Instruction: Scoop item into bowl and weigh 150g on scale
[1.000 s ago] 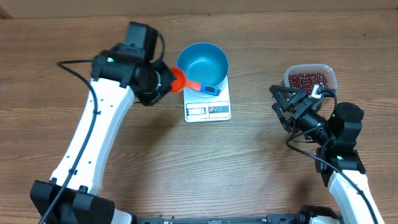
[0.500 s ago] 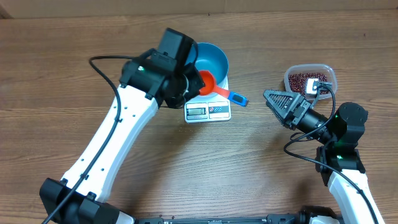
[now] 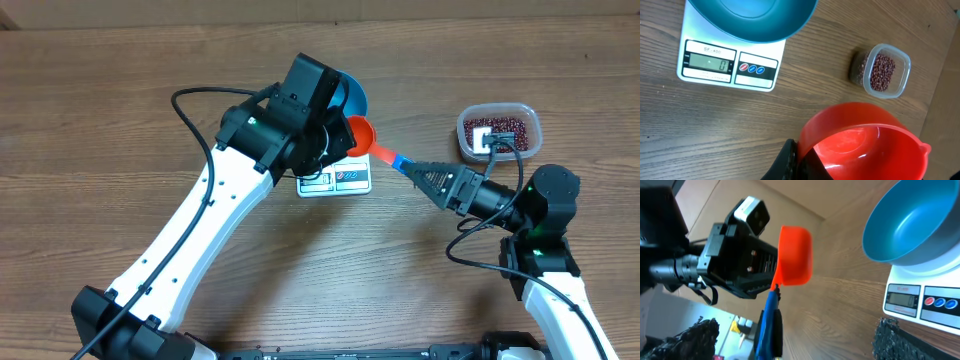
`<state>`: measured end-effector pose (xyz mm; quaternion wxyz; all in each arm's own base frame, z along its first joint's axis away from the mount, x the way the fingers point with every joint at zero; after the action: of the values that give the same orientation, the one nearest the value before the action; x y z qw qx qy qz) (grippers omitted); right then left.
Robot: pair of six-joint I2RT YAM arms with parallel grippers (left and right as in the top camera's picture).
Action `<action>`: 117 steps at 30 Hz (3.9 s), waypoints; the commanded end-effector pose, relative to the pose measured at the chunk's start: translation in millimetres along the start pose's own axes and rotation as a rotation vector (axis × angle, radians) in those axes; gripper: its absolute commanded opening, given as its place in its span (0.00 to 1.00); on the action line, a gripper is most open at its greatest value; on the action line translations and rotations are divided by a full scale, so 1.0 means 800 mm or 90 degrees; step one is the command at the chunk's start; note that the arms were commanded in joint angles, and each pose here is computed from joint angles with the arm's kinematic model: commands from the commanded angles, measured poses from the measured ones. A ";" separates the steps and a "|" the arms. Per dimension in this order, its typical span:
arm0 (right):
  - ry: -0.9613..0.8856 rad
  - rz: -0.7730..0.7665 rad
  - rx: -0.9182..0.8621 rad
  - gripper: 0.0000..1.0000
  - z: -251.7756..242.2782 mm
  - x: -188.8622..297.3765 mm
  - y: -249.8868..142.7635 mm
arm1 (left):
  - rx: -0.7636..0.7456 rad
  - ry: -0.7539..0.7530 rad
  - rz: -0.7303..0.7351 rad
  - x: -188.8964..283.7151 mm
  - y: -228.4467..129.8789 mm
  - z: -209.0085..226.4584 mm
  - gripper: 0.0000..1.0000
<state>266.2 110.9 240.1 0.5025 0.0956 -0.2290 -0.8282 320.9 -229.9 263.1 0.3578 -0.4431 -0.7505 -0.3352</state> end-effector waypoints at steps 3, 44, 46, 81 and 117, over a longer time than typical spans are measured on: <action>0.025 0.009 0.059 1.00 0.018 -0.006 0.004 | -0.005 -0.009 -0.013 0.009 -0.006 -0.009 0.04; -0.002 -0.079 0.012 0.85 0.018 -0.005 0.031 | 0.163 0.007 -0.011 -0.029 -0.023 -0.026 0.04; -0.001 -0.078 0.012 0.85 0.018 -0.005 0.031 | 0.163 0.007 -0.011 -0.029 -0.023 -0.025 0.04; 0.005 -0.068 0.010 0.56 0.020 -0.005 0.028 | 0.136 -0.005 -0.007 -0.032 -0.041 -0.040 0.04; 0.007 -0.064 0.011 0.14 0.020 -0.005 0.027 | 0.153 0.002 -0.007 -0.032 -0.043 -0.038 0.04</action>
<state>277.6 108.4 252.3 0.4601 0.0987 -0.2193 -0.8547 306.8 -278.1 252.1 0.4034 -0.3988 -0.7867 -0.2436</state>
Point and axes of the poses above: each gripper's point midway between its finger pads, its own x axis back along the fingers, its own z axis along the line the jaws close on, y = z × x, the point moved 4 cm from there along x, back along the fingers, and after that the axes turned 1 degree about -x, right-handed, at the moved point
